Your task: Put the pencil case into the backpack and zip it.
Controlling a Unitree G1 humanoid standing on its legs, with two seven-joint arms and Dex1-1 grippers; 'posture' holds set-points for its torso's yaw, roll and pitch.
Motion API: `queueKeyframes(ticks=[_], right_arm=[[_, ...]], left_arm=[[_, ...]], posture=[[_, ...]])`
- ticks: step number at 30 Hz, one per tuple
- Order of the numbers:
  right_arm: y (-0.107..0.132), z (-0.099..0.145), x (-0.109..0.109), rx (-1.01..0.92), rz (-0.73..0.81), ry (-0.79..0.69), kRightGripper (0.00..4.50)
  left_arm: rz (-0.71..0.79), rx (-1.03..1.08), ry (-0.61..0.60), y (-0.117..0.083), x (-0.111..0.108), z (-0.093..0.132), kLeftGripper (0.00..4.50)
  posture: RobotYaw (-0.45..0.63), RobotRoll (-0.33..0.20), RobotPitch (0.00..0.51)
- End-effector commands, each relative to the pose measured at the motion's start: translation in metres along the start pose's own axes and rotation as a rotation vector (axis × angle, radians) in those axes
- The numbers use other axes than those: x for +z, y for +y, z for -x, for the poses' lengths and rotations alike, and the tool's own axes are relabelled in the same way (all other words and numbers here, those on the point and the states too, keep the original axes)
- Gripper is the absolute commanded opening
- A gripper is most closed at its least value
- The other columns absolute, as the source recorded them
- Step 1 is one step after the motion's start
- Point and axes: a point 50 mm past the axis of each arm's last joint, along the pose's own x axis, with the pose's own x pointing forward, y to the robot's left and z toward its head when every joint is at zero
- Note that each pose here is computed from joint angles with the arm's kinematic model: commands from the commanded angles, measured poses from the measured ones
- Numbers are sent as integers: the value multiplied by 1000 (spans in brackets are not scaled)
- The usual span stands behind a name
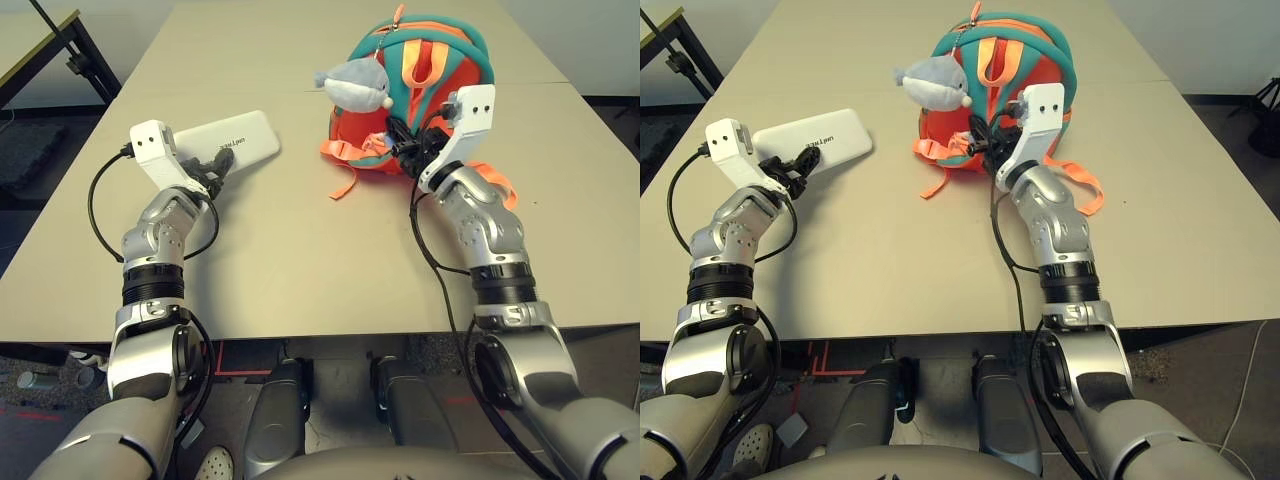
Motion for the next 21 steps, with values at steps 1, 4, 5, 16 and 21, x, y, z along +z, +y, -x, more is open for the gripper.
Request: queueKeyframes(ticks=[1,4,5,16,21], right_arm=[[5,13,20,70,24,-18,190],[5,24,35,104,51,-6,190],[5,28,39,112,61,-2,190],[11,59,75,150,134,44,190],[15,62,83,162,149,53,190]], left_arm=[[-14,-34,-20,-9,4,-5,3167],[-13,-40,-16,-10,3,-6,3167],[-13,-41,-16,-11,2,-6,3167],[-17,-44,-3,-10,-1,-8,3166],[-19,-62,9,-15,-2,-12,3166]], posture=[[-118,0,147],[-121,0,151],[-121,0,152],[-151,0,161],[-169,0,164]])
